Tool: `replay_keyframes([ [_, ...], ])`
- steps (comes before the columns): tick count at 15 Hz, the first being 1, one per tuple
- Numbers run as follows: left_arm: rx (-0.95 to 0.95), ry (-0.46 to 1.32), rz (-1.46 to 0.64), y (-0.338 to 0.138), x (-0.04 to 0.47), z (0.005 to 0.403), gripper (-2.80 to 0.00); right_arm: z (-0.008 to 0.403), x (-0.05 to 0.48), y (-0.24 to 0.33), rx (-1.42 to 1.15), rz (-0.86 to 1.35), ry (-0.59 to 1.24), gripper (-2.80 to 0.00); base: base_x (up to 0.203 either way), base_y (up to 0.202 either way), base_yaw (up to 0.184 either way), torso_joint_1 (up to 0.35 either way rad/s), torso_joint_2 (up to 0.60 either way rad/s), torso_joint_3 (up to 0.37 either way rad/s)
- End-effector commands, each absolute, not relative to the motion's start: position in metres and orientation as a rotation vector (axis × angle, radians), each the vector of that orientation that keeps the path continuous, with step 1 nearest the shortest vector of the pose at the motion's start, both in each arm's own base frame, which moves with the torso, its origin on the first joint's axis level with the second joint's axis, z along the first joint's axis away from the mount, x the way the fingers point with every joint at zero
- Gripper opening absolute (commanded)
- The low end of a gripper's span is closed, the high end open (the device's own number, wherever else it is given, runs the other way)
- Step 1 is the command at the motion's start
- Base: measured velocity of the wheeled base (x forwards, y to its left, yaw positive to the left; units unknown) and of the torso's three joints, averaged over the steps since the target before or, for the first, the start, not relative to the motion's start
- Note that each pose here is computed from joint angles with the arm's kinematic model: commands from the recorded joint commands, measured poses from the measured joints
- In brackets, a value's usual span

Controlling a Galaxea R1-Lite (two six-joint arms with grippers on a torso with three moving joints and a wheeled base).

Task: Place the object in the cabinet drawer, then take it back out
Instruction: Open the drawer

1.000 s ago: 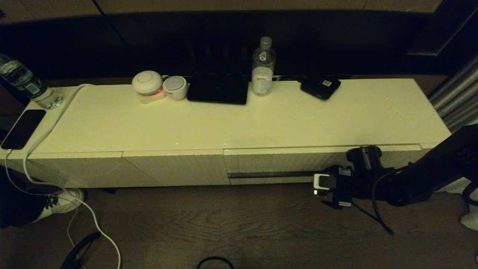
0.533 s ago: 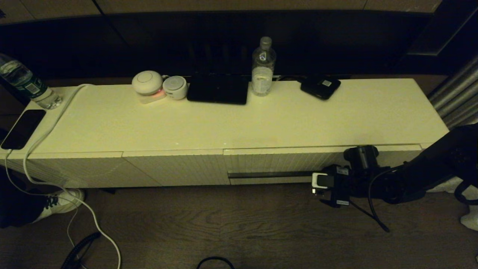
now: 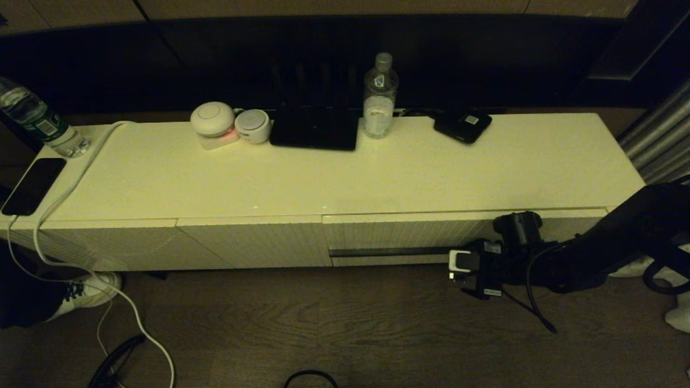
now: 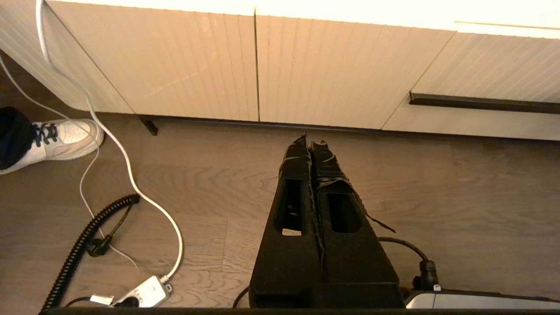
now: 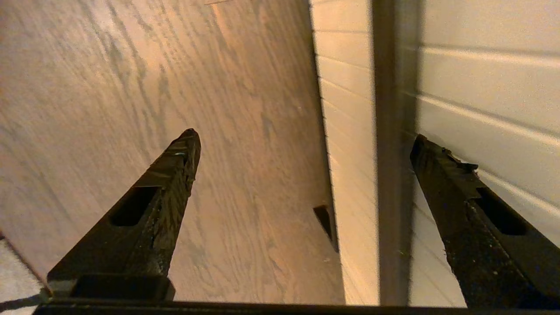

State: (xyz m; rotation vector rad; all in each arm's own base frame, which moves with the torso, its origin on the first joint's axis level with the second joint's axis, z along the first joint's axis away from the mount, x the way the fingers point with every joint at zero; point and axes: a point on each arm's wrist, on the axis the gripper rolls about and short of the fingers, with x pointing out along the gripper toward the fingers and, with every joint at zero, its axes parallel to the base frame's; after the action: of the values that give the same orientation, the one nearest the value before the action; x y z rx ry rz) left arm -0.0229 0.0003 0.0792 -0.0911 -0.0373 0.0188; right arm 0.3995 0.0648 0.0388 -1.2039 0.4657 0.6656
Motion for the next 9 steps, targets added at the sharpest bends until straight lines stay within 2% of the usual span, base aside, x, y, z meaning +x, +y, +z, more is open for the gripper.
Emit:
replay_keyframes([
  [1,-0.092,-0.039,0.020,0.000,-0.023,0.079,-2.80,0.032,0.400,0.065,-1.208,0.678,0.478,0.00,0.000,0.000,0.000,0.000,0.00,0.000],
  [9,-0.092,-0.039,0.020,0.000,-0.023,0.079,-2.80,0.022,0.399,0.065,-1.204,0.695,0.502,0.00,0.000,0.000,0.000,0.000,0.00,0.000],
])
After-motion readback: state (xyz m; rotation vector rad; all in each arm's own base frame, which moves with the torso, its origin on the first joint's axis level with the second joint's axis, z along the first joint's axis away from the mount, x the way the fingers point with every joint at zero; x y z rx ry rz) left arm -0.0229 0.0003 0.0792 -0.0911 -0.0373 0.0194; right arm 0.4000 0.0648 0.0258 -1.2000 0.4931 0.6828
